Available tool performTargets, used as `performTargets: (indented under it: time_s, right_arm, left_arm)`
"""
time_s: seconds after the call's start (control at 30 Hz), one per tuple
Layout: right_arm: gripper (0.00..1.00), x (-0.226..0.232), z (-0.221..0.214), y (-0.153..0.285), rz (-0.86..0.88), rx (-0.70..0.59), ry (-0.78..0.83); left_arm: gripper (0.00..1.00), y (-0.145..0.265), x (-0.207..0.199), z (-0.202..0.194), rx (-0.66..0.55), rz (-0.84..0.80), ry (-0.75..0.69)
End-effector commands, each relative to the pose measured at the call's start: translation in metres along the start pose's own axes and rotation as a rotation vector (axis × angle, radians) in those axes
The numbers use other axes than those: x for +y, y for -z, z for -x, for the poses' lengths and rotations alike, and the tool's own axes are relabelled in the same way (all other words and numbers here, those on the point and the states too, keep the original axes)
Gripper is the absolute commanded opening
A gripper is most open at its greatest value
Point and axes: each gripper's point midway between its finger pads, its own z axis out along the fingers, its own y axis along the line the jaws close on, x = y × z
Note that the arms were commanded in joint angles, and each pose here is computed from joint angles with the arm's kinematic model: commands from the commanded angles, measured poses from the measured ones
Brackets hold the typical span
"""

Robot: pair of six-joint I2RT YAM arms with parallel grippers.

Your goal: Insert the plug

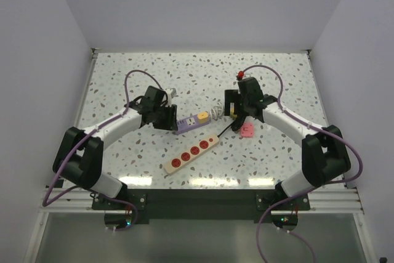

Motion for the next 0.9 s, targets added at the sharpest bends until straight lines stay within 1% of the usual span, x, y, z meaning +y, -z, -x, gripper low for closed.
performTargets:
  time_s: [0.0, 0.1, 0.23, 0.27, 0.37, 0.67, 0.87]
  right_arm:
    - [0.93, 0.021, 0.03, 0.007, 0.08, -0.057, -0.026]
    - [0.89, 0.021, 0.029, 0.001, 0.069, -0.039, -0.064]
    - [0.82, 0.016, 0.017, -0.009, 0.022, 0.003, -0.116]
    - [0.77, 0.014, 0.016, -0.011, 0.004, 0.006, -0.14]
    - [0.7, 0.009, 0.006, -0.017, -0.028, 0.031, -0.178]
    - [0.66, -0.01, -0.002, -0.033, -0.155, 0.034, -0.241]
    - [0.65, -0.019, -0.016, -0.053, -0.219, 0.071, -0.246]
  left_arm:
    - [0.47, 0.008, -0.009, 0.011, -0.034, -0.032, -0.014]
    - [0.47, 0.006, -0.009, 0.008, -0.029, -0.033, -0.01]
    - [0.47, 0.005, -0.009, 0.007, -0.026, -0.037, -0.007]
    - [0.47, 0.005, -0.009, 0.007, -0.028, -0.038, -0.007]
    - [0.47, 0.005, -0.008, 0.004, -0.022, -0.036, -0.01]
    - [0.47, 0.003, -0.006, -0.004, -0.011, -0.035, -0.009]
    - [0.46, 0.004, -0.006, -0.004, -0.014, -0.036, -0.01]
